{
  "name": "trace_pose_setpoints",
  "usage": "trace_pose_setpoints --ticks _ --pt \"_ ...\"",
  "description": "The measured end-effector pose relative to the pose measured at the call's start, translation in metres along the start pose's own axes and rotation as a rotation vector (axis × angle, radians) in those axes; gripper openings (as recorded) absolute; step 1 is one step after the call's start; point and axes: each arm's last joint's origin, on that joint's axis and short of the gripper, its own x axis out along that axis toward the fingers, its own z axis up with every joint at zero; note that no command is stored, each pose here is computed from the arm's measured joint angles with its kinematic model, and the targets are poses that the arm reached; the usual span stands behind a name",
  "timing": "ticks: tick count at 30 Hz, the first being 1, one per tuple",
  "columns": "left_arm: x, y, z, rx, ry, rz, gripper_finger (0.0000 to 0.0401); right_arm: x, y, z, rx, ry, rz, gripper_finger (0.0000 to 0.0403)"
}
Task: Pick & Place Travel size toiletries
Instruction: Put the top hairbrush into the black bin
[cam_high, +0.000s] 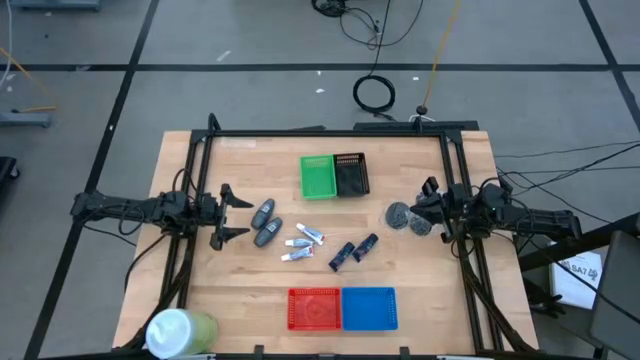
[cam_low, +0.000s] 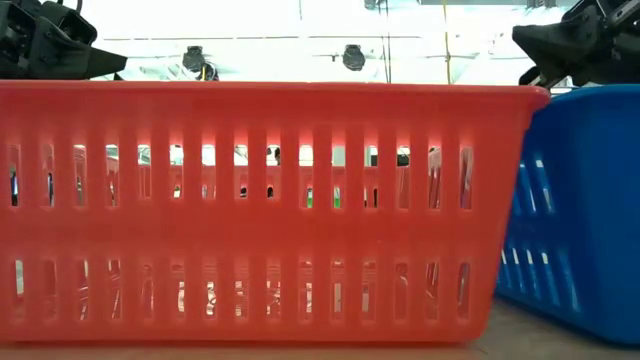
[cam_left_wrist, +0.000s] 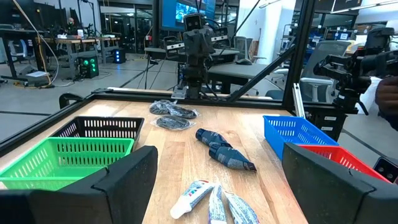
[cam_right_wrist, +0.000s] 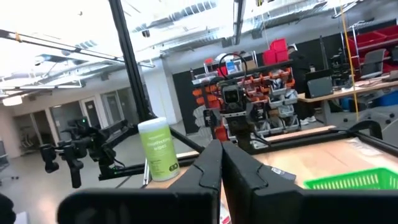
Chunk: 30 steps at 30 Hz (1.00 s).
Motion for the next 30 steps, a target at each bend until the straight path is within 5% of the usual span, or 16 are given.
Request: trace_pose_setpoints --ticks 21,30 --pt "0.000 0.000 0.000 0.000 0.001 0.000 0.0337 0.000 -0.001 -0.002 -0.042 0.022 -0.005 0.0007" --pt "0.000 0.000 0.000 0.000 0.001 0.000 0.0337 -0.001 -0.005 -0.021 0.062 0.216 -0.042 0.0042"
